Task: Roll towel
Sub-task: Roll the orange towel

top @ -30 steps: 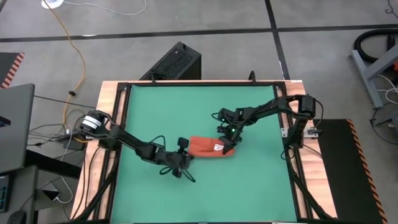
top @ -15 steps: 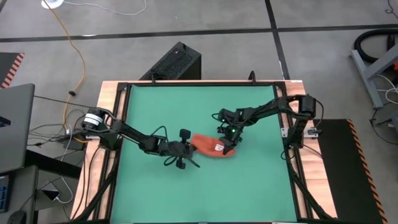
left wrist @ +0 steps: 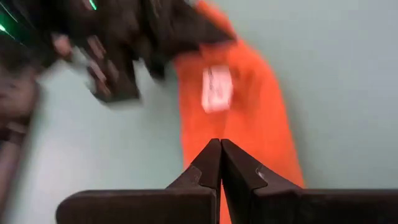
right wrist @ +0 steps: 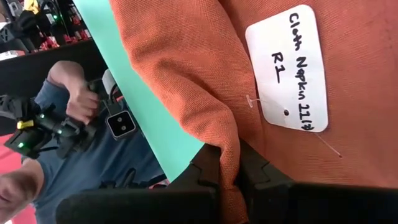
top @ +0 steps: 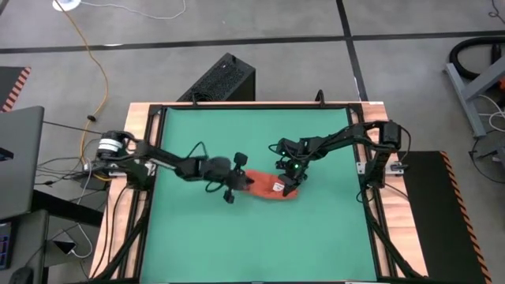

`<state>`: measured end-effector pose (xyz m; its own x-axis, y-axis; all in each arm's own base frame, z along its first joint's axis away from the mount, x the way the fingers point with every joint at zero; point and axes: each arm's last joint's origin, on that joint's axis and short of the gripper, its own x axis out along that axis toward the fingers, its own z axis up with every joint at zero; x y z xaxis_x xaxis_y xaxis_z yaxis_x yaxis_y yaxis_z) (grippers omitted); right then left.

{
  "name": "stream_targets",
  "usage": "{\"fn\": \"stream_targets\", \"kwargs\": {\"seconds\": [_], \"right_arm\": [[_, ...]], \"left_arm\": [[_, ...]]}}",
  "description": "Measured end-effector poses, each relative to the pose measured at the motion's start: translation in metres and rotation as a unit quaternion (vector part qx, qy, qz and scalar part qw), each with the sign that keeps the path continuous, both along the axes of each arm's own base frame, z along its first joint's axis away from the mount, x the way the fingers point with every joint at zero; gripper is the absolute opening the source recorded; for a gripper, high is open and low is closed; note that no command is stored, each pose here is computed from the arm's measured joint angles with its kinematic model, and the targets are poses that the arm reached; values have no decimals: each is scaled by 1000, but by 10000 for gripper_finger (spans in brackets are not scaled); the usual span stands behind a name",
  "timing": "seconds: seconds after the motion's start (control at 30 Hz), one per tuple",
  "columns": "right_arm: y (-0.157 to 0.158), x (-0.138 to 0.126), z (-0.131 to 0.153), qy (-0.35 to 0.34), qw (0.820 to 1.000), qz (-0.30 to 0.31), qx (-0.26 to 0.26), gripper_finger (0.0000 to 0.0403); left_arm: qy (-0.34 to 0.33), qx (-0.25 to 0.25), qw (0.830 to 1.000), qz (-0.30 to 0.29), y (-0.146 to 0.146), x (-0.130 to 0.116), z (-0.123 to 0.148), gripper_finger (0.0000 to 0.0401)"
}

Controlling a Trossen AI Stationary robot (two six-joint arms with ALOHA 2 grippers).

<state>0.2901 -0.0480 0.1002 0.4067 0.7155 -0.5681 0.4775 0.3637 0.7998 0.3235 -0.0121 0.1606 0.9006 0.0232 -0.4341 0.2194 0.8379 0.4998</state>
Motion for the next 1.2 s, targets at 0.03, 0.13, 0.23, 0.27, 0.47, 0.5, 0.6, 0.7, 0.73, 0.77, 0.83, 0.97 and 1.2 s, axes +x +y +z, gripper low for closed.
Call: {"fn": "stream_targets", "kwargs": {"seconds": [0.03,0.13,0.23,0.27,0.47,0.5,0.6,0.7,0.73,0.77,0.83,0.97,1.2], "right_arm": [[0,0,0,-1,1000,1,-1,29],[0,0,0,-7,1000,4,-4,29],[0,0,0,-7,1000,3,-4,29],[0,1,0,-7,1000,2,-4,29],[-1,1,0,-9,1000,0,-4,29],[-1,1,0,-9,1000,-1,-3,29],[-3,1,1,-10,1000,-3,0,29],[-5,1,1,-10,1000,-6,6,30],[-6,1,1,-10,1000,-9,7,32],[-7,1,1,-9,1000,-12,8,33],[-9,0,1,-7,1000,-17,9,35],[-10,0,1,-15,1000,-14,5,39],[-23,-1,16,-57,996,-35,-53,66]], "left_arm": [[14,-11,1000,-4,8,1,-6,0],[38,-18,999,-10,25,1,-18,0],[49,-32,998,-37,31,2,-26,0],[60,-35,997,-37,32,1,-30,0],[109,-64,990,-69,31,-2,-36,0],[116,-69,988,-70,30,-3,-37,0],[148,-94,982,-75,30,-7,-42,0],[170,-124,975,-70,32,-11,-44,0],[177,-129,973,-68,33,-12,-45,0],[180,-131,973,-67,33,-12,-45,0],[182,-133,972,-67,33,-12,-45,0],[173,-138,973,-73,33,-11,-44,0],[176,-152,970,-76,32,-12,-44,0]]}}
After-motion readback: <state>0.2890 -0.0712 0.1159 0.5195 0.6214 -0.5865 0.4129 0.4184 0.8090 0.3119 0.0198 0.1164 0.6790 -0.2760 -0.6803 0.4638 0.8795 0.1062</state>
